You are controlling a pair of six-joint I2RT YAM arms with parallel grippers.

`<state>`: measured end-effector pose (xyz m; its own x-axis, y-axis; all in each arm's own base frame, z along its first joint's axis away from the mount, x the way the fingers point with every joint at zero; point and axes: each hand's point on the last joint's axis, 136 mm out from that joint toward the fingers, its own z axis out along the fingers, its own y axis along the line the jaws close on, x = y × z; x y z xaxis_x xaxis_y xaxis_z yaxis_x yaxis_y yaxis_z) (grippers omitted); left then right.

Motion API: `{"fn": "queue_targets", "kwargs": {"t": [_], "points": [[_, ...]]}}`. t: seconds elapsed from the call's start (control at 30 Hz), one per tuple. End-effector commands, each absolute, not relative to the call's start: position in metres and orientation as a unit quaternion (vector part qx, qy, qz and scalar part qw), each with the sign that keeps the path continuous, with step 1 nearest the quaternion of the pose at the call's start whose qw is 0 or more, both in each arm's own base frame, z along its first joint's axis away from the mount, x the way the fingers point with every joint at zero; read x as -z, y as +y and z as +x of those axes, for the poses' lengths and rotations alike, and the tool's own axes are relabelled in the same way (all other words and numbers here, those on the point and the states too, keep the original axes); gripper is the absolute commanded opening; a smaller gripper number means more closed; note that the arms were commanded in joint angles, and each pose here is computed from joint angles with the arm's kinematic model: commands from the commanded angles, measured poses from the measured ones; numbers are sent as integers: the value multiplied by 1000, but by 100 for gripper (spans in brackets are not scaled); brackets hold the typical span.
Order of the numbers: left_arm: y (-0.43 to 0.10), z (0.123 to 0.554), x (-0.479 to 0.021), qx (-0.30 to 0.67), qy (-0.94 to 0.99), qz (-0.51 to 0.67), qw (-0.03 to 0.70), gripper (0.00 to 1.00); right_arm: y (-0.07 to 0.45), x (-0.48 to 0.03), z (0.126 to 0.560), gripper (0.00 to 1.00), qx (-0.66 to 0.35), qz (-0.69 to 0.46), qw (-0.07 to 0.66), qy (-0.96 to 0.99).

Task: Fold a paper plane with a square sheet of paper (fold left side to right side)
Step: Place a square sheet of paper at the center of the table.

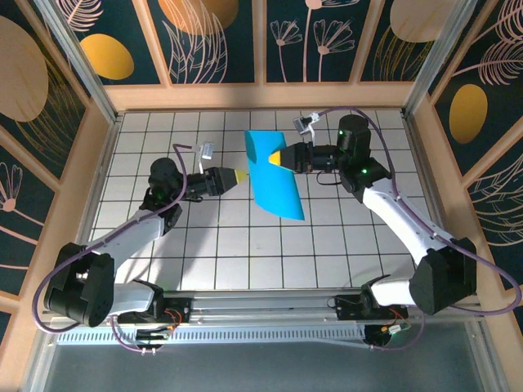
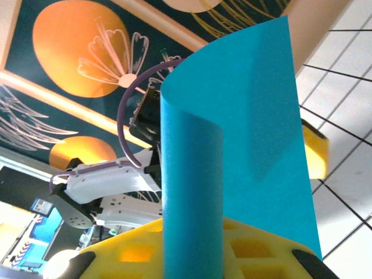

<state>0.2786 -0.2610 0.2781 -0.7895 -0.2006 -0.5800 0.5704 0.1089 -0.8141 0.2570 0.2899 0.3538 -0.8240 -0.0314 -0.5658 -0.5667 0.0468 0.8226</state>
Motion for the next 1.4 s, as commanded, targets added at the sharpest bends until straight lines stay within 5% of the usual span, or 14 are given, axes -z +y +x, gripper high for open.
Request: {"fn": "queue_targets", "kwargs": {"t": [0.0,0.13,0.23,0.33,0.4,0.6,0.9,1.37], "points": [[-273,268,-306,670,646,192,312,99,297,-371,248,21,-673,-246,203,667],[-279,264,-321,678,628,214,316,94,299,-367,251,21,-673,-245,202,669],[-279,261,-329,679,621,222,324,71,296,-361,258,21,-665,-237,206,677],[-278,263,-330,672,625,219,331,38,293,-356,261,21,-658,-232,211,684],[-277,266,-326,665,633,213,333,28,291,-353,263,21,-655,-228,212,689],[-277,268,-313,657,648,201,327,26,283,-345,271,21,-643,-216,218,702],[-276,270,-295,642,672,188,318,4,276,-326,281,22,-619,-194,218,729],[-263,286,-160,573,793,25,206,0,238,-217,327,50,-474,-45,216,852]]}}
